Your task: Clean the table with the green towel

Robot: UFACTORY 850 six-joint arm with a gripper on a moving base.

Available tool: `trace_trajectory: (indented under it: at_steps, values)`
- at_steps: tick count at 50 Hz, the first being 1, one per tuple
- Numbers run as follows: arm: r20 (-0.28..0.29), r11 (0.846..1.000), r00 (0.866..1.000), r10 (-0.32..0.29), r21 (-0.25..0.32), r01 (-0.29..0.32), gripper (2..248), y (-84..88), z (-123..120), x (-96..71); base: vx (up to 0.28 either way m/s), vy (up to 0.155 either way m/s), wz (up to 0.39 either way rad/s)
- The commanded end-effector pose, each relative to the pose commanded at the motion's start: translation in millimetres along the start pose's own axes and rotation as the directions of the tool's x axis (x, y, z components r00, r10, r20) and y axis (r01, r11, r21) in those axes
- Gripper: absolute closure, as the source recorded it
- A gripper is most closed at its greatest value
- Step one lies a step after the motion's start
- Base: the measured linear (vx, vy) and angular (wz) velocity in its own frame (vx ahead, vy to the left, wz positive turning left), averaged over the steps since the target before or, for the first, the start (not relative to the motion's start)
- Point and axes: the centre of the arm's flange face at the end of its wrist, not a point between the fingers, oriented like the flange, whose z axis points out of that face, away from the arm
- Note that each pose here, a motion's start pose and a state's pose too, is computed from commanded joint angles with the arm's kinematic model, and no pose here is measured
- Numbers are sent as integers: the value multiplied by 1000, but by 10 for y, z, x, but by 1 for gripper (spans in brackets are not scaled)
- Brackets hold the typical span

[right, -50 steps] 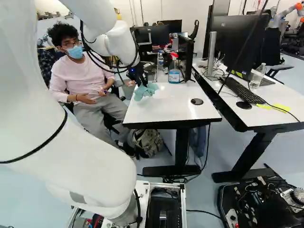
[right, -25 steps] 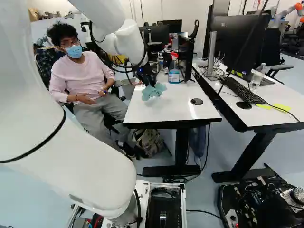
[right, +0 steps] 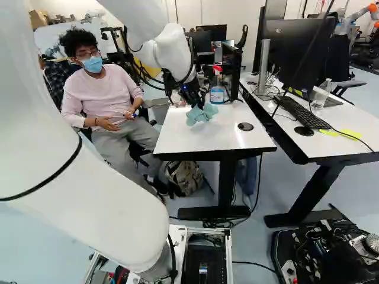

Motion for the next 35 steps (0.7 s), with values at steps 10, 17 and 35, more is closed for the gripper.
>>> trace_trajectory:
  at_steps: [10, 17, 35]
  values:
    - [1, 999, 999, 32, -20, -32, 213, 169, 15, 19, 0, 0, 0]
    - [1, 998, 998, 55, -34, -55, 213, 287, 28, 38, 0, 0, 0]
    - [1, 992, 994, 111, -68, -111, 213, 595, 65, 93, 0, 0, 0]
